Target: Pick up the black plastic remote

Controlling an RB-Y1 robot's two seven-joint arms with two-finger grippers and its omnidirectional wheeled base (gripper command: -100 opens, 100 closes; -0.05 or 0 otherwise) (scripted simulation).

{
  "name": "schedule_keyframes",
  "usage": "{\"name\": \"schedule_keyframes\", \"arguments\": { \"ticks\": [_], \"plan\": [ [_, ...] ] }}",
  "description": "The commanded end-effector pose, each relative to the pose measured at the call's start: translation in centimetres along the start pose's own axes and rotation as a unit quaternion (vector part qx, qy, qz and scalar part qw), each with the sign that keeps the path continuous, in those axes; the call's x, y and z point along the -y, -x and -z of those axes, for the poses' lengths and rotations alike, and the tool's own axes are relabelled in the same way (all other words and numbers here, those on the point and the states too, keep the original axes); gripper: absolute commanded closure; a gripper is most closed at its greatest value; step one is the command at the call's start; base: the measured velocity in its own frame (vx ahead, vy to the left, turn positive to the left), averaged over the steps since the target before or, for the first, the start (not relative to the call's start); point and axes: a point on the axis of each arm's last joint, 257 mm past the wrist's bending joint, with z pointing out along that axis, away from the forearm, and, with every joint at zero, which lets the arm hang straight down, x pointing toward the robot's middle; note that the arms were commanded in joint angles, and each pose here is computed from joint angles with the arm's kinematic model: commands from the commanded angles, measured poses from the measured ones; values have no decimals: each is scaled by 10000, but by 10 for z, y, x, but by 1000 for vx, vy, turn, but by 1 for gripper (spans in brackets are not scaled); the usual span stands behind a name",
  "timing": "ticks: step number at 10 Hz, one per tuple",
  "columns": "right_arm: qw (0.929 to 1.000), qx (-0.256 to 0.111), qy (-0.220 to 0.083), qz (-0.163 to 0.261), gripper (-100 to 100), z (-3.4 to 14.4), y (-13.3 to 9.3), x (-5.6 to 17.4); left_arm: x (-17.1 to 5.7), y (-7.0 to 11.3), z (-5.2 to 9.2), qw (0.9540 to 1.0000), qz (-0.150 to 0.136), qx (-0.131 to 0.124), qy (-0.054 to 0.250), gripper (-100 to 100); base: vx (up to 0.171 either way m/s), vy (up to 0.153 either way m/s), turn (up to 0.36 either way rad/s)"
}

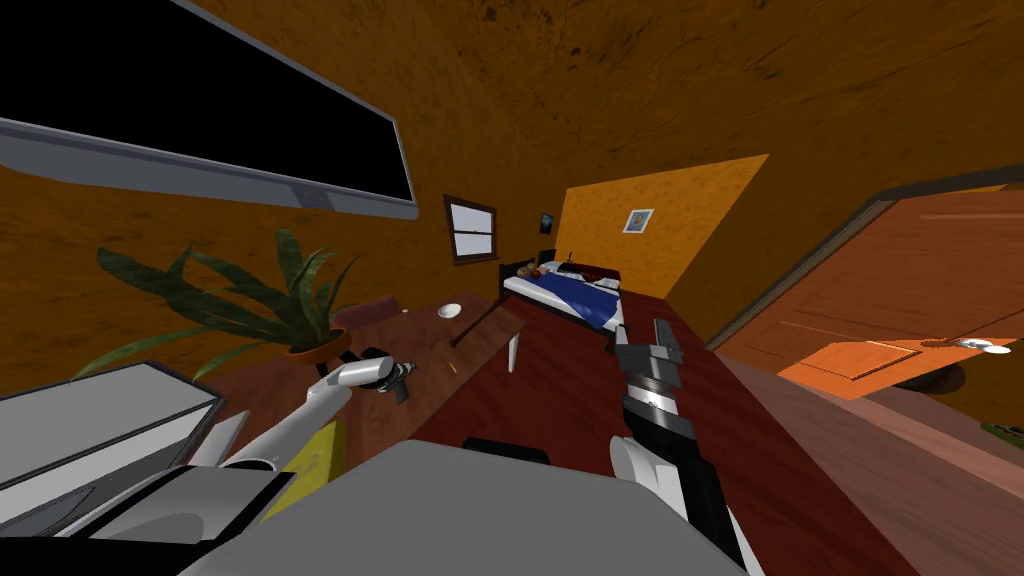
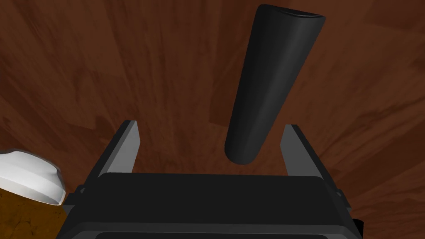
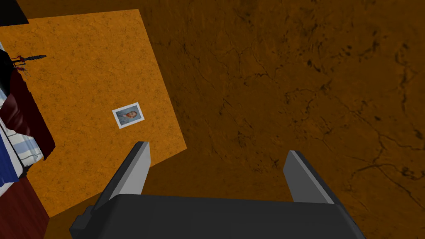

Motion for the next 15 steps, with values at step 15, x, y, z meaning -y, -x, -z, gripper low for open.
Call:
{"name": "schedule_keyframes", "arguments": {
  "ticks": [15],
  "plan": [
    [10000,0,-1,1,0,0,0,0,-138,-43,16,9758,441,-1436,1586,-100,-8,40,-168]
  ]
}}
